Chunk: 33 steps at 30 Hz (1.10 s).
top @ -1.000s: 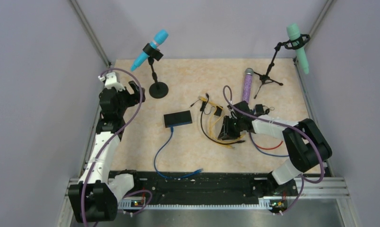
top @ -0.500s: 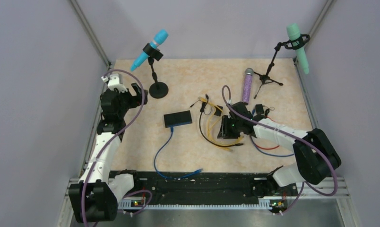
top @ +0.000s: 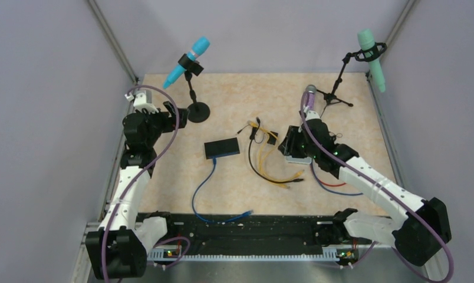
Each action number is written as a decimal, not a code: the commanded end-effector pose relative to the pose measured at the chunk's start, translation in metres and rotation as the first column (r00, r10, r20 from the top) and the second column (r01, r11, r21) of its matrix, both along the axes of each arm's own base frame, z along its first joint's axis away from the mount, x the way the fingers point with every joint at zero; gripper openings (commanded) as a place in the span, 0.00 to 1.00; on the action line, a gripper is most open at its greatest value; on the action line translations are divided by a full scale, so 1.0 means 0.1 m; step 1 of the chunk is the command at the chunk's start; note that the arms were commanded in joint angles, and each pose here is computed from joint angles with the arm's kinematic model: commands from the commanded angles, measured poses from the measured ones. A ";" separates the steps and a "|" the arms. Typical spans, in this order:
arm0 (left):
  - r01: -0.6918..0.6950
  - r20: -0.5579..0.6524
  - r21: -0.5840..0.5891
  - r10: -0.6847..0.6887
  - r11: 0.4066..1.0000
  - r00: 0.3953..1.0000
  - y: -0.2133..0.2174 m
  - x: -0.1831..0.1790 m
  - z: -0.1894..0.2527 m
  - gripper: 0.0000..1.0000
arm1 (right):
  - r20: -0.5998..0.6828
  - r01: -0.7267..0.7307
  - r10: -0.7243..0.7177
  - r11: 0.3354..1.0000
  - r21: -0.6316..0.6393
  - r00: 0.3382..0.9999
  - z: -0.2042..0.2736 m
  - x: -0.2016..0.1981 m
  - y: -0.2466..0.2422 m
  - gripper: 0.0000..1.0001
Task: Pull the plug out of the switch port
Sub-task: Pull the connector from the switch port.
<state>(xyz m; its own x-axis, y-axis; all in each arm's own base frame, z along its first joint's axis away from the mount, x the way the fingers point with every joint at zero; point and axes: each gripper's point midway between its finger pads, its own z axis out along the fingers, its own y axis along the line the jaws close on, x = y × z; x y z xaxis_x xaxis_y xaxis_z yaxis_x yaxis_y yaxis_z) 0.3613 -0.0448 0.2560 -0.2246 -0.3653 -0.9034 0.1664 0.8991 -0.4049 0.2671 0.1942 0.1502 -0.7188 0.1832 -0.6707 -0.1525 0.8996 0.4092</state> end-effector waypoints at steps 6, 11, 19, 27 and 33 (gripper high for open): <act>0.064 0.107 -0.106 -0.053 0.992 0.993 -0.14 0.01 0.43 0.99 | 0.168 -0.029 0.004 0.989 0.147 0.986 0.67 0.17 0.20 0.43; 0.068 0.126 -0.135 -0.051 0.989 0.991 -0.15 0.01 0.49 0.99 | 0.179 -0.093 0.058 0.976 0.195 0.982 0.75 0.19 0.38 0.43; 0.092 0.165 -0.154 -0.066 0.984 0.984 -0.19 -0.02 0.58 0.99 | 0.161 -0.137 0.105 0.969 0.204 0.981 0.69 0.18 0.51 0.43; 0.079 0.159 -0.112 -0.061 0.990 0.985 -0.16 0.03 0.50 0.99 | 0.153 -0.267 0.234 0.932 0.247 0.960 0.67 0.06 0.91 0.43; 0.133 0.067 0.005 -0.133 0.991 0.989 -0.19 0.15 0.12 0.99 | 0.024 -0.369 0.389 0.850 0.377 0.921 0.23 -0.14 1.51 0.43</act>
